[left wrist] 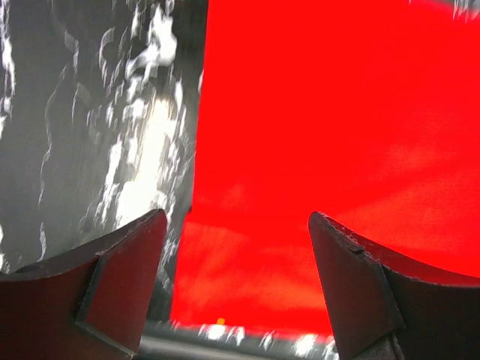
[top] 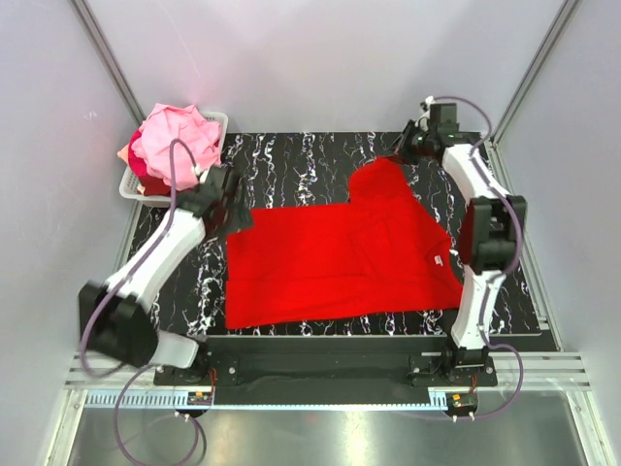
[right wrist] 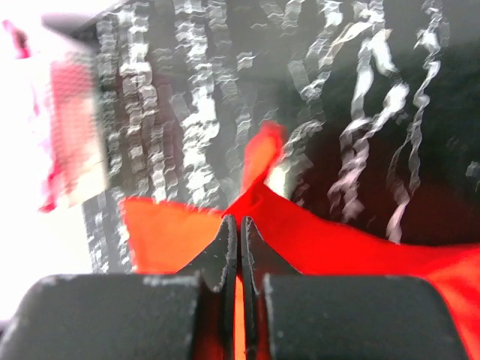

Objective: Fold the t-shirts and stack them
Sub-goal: Fold the tshirt

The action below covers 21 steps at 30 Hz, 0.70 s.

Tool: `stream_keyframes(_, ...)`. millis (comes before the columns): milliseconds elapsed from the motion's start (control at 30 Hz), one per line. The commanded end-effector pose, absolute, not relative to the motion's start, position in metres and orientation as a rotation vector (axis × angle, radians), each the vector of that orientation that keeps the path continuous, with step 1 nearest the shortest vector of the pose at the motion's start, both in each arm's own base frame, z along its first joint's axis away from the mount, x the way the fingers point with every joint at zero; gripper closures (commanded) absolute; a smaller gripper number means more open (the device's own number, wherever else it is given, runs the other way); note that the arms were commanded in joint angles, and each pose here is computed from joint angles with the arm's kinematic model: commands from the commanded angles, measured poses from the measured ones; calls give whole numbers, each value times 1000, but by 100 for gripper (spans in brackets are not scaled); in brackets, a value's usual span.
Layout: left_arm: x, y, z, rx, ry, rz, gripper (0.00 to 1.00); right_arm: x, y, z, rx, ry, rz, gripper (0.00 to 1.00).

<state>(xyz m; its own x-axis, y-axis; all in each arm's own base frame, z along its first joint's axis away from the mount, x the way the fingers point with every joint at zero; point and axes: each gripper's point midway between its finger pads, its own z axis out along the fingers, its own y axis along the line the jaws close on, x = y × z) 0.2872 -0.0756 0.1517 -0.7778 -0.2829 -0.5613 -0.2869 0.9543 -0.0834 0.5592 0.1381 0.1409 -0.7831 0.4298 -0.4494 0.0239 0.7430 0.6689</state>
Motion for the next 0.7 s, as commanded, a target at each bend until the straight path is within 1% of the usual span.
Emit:
stream_keyframes(0,348,-71,152,-504,2442,43,18,525,143,214,240,2207,890,100)
stream_keyframes(33,356,-71,147,-518,2456,40,18,520,139,215,264,2197,868,100)
stream_keyframes(67,369,-71,139,-537,2480,23,19,503,139,214,295,2198,883,100)
stream_keyframes(100,380,-73,137,-539,2467,6,19,501,139,218,287,2174,892,100)
stream_keyframes(133,387,-72,134,-535,2472,5,21,494,139,223,291,2161,894,100)
stream_keyframes(167,398,-71,136,-543,2460,-7,23,489,139,212,306,2182,900,100)
stream_keyframes(267,422,-66,114,-544,2491,28,29,483,137,200,322,2193,884,100)
stream_keyframes(333,432,-60,106,-554,2497,54,30,484,135,195,323,2184,877,100)
stream_keyframes(367,439,-54,106,-567,2491,58,32,483,136,187,333,2194,883,100)
stream_keyframes(400,442,-52,90,-574,2521,78,33,484,137,186,328,2187,891,100)
stream_keyframes(467,451,-42,82,-592,2525,103,34,484,140,175,335,2202,918,100)
stream_keyframes(500,454,-39,69,-600,2547,116,35,485,141,174,331,2196,927,100)
stream_keyframes(667,464,-19,47,-685,2547,117,38,483,146,160,332,2208,960,100)
